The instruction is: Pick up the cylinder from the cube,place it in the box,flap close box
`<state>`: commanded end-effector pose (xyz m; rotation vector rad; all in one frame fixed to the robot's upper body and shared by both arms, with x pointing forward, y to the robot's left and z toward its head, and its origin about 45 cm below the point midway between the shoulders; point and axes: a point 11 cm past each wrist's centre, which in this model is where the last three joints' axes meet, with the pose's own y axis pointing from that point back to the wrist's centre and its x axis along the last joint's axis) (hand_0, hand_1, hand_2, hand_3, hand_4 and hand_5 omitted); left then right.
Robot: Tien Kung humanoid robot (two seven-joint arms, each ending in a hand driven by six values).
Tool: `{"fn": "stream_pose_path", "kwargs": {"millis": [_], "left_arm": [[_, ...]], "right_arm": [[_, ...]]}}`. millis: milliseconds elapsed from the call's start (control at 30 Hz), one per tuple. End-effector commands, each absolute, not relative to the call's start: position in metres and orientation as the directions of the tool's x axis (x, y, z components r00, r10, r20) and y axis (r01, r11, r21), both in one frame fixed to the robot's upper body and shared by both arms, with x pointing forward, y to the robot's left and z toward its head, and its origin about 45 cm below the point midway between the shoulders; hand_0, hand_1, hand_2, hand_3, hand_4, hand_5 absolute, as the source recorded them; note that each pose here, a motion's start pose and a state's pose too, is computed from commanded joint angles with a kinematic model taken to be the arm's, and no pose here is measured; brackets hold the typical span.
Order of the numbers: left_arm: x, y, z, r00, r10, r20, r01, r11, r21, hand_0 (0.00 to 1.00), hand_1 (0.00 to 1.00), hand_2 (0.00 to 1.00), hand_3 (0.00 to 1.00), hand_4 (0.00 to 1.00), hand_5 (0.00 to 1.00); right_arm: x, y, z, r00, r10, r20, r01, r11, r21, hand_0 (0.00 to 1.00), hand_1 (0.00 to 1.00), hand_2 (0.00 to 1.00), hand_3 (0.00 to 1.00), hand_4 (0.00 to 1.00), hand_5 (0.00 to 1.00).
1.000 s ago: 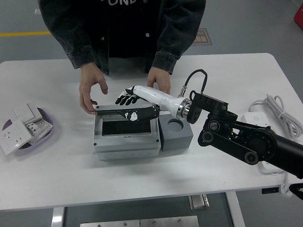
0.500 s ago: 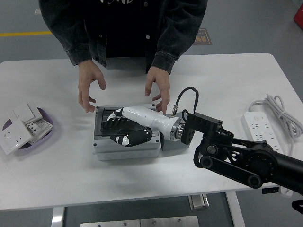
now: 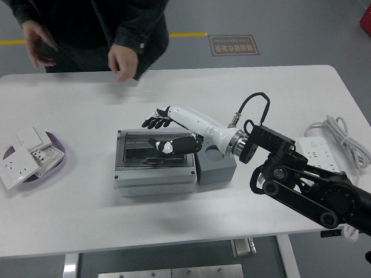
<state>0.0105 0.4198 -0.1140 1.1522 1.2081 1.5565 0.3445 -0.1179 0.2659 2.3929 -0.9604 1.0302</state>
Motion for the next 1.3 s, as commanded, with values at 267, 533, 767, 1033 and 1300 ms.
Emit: {"fn": "stream_pose_path", "kwargs": {"millis": [267,533,767,1033,1300], "left_arm": [[0.006,0.419,-0.115,-0.235,0.958,0.167,-0.066,-0.187,0.980,0.637,0.673,0.677,0.712,0.765,0.320],[-0.001,0.416,-0.116,-0.239,0.957,0.162,-0.051,-0.179,0.983,0.637,0.673,0.677,0.712,0.766,0.322],[-0.005,0.414,-0.116,-0.240,0.958,0.160,-0.042,-0.175,0.984,0.637,0.673,0.676,0.712,0.766,0.321],[-0.008,0.411,-0.118,-0.249,0.956,0.154,-0.041,-0.169,0.985,0.637,0.673,0.676,0.712,0.765,0.320],[-0.006,0.409,-0.118,-0.248,0.957,0.151,-0.043,-0.166,0.985,0.637,0.673,0.676,0.712,0.765,0.320]], "right_arm": [[0.353,-0.165,0.270,0.435,-0.611,0.662,-0.802,-0.597,-0.025,0.653,0.657,0.678,0.693,0.605,0.344],[0.349,-0.209,0.230,0.440,-0.810,0.387,-0.871,-0.490,-0.036,0.653,0.655,0.675,0.690,0.607,0.347],[0.339,-0.230,0.207,0.420,-0.874,0.245,-0.900,-0.436,-0.012,0.658,0.660,0.676,0.689,0.607,0.344],[0.336,-0.230,0.203,0.422,-0.882,0.210,-0.901,-0.434,-0.014,0.706,0.677,0.689,0.694,0.671,0.308],[0.336,-0.229,0.207,0.433,-0.874,0.221,-0.894,-0.448,-0.018,0.725,0.683,0.699,0.699,0.702,0.306]]}}
